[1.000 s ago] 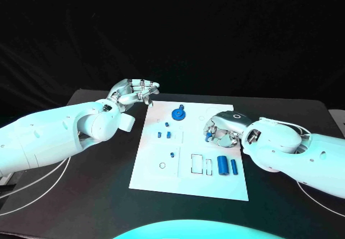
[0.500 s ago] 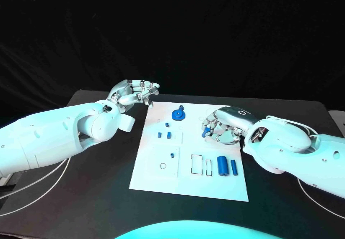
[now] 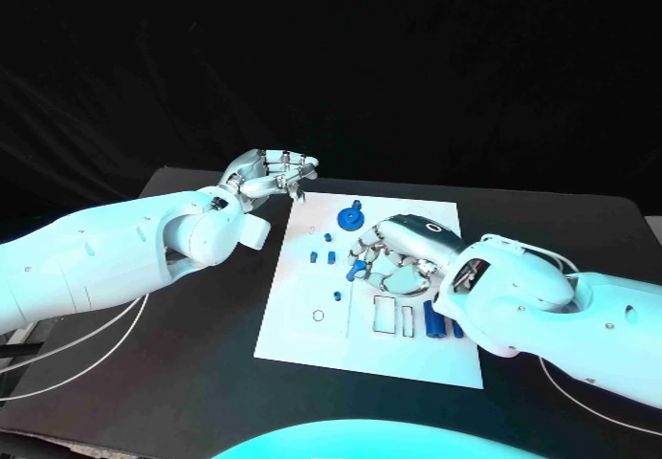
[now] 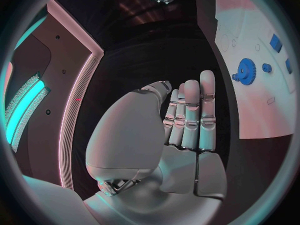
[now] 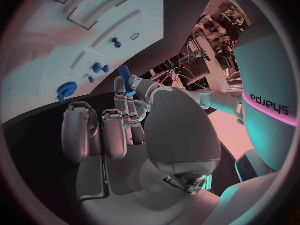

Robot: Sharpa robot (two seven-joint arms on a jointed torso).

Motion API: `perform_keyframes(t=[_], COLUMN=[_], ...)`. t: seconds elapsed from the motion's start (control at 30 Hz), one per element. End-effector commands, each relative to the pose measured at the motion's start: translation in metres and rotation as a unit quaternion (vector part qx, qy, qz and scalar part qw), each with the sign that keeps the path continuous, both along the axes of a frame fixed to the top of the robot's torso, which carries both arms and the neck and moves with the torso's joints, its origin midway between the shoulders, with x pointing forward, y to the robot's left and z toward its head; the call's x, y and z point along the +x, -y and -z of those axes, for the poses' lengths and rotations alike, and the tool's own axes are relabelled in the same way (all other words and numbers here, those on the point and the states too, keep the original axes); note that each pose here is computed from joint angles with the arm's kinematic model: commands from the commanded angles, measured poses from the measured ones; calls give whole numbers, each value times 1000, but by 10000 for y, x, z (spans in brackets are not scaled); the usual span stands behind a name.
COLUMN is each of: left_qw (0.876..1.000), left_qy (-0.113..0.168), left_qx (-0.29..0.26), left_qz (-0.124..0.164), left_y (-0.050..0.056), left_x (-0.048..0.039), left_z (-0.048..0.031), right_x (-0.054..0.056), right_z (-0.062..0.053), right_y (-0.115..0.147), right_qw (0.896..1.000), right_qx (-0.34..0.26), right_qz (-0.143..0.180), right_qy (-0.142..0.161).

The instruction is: Assemble the parts on the task board

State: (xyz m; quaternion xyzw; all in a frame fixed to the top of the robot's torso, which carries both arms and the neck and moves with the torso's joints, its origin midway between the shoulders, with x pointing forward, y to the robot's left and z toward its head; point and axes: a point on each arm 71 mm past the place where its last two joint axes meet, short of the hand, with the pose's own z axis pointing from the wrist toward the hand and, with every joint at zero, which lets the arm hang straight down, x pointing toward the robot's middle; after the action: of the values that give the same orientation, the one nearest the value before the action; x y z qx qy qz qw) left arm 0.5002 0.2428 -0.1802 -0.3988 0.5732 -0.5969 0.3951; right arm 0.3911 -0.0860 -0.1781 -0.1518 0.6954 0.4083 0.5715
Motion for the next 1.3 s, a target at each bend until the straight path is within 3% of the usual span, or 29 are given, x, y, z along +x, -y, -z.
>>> perform_keyframes(t=[0.03,0.3,0.5,0.77,1.3], left_qw=[1000,1000,1000,1000,1000], left_qy=[0,-2,-2,-3,-4], left_qx=[-7,-8,-8,-8,-8], left_qz=[11,15,16,18,18], left_y=[44,90,98,104,96], left_x=[-3,-2,0,1,3], left_z=[-3,2,4,6,10], right_x=[-63,-129,-170,-143,-167], right_z=[101,410,528,624,707], right_y=[-140,-341,-429,-467,-512], right_qw=[1000,998,998,998,996], right_qx=[-4,-24,-30,-48,-72], right_qz=[-27,-55,-59,-49,-51], right_qy=[8,2,1,5,-2])
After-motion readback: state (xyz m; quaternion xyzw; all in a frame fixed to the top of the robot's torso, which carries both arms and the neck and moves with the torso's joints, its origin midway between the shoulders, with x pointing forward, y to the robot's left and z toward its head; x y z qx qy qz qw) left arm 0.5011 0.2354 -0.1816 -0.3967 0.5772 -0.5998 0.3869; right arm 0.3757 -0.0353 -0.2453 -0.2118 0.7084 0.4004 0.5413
